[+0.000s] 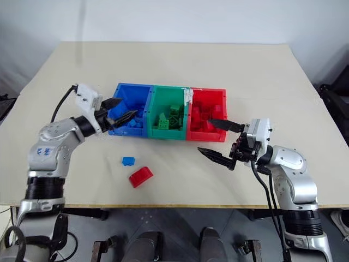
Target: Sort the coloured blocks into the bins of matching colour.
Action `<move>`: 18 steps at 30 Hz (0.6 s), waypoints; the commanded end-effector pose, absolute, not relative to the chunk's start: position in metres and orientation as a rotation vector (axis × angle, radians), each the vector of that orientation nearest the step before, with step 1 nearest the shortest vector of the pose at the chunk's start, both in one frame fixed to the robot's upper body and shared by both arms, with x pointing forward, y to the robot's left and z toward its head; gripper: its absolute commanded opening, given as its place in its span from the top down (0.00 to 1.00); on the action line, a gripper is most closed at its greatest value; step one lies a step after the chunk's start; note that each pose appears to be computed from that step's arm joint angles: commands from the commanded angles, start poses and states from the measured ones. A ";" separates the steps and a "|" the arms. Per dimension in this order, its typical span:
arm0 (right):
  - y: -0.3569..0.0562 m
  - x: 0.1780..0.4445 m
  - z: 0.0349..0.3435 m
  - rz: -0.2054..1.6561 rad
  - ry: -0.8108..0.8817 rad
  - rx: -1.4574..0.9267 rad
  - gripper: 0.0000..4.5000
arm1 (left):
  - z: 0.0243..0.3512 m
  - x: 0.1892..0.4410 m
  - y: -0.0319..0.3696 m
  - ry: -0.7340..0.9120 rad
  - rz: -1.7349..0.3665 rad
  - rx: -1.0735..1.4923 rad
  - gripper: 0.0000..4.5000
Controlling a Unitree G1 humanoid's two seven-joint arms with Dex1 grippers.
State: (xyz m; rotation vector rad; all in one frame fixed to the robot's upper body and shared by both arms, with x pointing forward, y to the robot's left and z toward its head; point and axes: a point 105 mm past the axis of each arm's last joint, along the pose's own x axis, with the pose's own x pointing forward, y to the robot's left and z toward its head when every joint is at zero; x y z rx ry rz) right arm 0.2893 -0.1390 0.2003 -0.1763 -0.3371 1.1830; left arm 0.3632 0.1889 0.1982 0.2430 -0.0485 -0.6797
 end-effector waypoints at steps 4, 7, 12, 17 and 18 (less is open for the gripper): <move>-0.136 0.284 0.194 1.266 -0.324 -0.242 0.00 | 0.190 0.289 0.221 -0.083 -0.798 0.353 0.01; -0.136 0.283 0.190 1.309 -0.305 -0.261 0.00 | 0.177 0.255 0.247 -0.034 -0.782 0.355 0.01; -0.134 0.280 0.177 1.407 -0.253 -0.317 0.00 | 0.166 0.220 0.288 0.037 -0.676 0.363 0.01; -0.135 0.278 0.173 1.445 -0.230 -0.328 0.00 | 0.164 0.210 0.267 0.101 -0.791 0.391 0.01; -0.136 0.279 0.173 1.446 -0.227 -0.327 0.00 | 0.162 0.209 0.257 0.128 -0.836 0.383 0.01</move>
